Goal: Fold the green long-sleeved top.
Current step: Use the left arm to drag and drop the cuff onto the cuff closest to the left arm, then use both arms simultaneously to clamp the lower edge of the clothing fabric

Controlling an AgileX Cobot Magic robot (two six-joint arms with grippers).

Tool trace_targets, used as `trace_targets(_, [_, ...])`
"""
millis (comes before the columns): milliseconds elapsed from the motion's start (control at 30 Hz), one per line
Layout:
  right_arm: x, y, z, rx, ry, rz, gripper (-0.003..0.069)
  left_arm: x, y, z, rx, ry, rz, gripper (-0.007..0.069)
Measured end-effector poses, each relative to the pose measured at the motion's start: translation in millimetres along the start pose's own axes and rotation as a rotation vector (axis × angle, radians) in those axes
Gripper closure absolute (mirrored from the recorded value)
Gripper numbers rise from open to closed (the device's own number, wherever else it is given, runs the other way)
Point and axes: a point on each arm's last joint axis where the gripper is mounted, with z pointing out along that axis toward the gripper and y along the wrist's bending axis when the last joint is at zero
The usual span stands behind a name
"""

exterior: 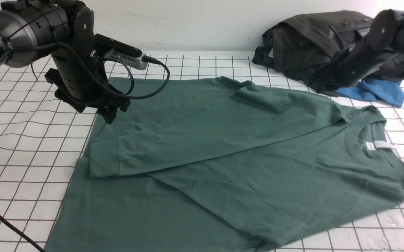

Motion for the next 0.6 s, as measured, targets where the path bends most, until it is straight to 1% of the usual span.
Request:
trace_targets(33, [-2.7, 8.0, 0.8, -0.025, -0.017, -0.015, 0.0505, -0.2, 0.1, -2.3, 0.001, -0.007, -0.002, 0.0127])
trace_targets(67, [-8.4, 23.1, 2.7, -0.066, -0.061, -0.079, 0.0545, -0.8, 0.0, -8.3, 0.007, -0.025, -0.007, 0.0139])
trace_targets(100, [-11.2, 34.8, 5.7, -0.099, -0.086, -0.106, 0.0577, -1.0, -0.7, -11.9, 0.018, -0.034, -0.007, 0.0153])
trace_targets(133, [-14.2, 50.0, 13.7, -0.134, -0.130, -0.171, 0.0622, -0.9, -2.0, -16.4, 0.036, -0.045, 0.000, 0.0183])
trace_targets(200, [-13.3, 65.3, 28.0, -0.170, -0.161, -0.204, 0.0652, -0.8, -5.0, -22.7, 0.073, -0.058, 0.007, 0.0242])
trace_targets(233, [-9.1, 73.3, 44.1, -0.181, -0.174, -0.237, 0.0662, -0.2, -7.4, -27.4, 0.102, -0.065, 0.018, 0.0288])
trace_targets(267, [-8.4, 75.5, 46.7, -0.186, -0.176, -0.237, 0.0664, -0.2, -7.8, -28.2, 0.107, -0.067, 0.025, 0.0295])
trace_targets(300, [-2.0, 79.0, 64.4, -0.187, -0.175, -0.256, 0.0669, 0.4, -10.1, -36.0, 0.137, -0.083, 0.037, 0.0350])
trace_targets(367, [5.9, 78.0, 88.3, -0.172, -0.175, -0.264, 0.0671, 2.8, -13.1, -51.9, 0.180, -0.108, 0.062, 0.0417])
trace_targets(433, [3.8, 71.0, 101.7, -0.141, -0.211, -0.239, 0.0670, 4.7, -15.3, -72.0, 0.215, -0.161, 0.073, 0.0458])
trace_targets(533, [-16.0, 56.1, 103.5, -0.057, -0.343, -0.148, 0.0670, 9.2, -16.4, -104.8, 0.238, -0.254, 0.110, 0.0476])
trace_targets(600, [-30.6, 45.6, 95.3, -0.023, -0.423, -0.072, 0.0666, 12.7, -15.2, -124.5, 0.223, -0.333, 0.130, 0.0476])
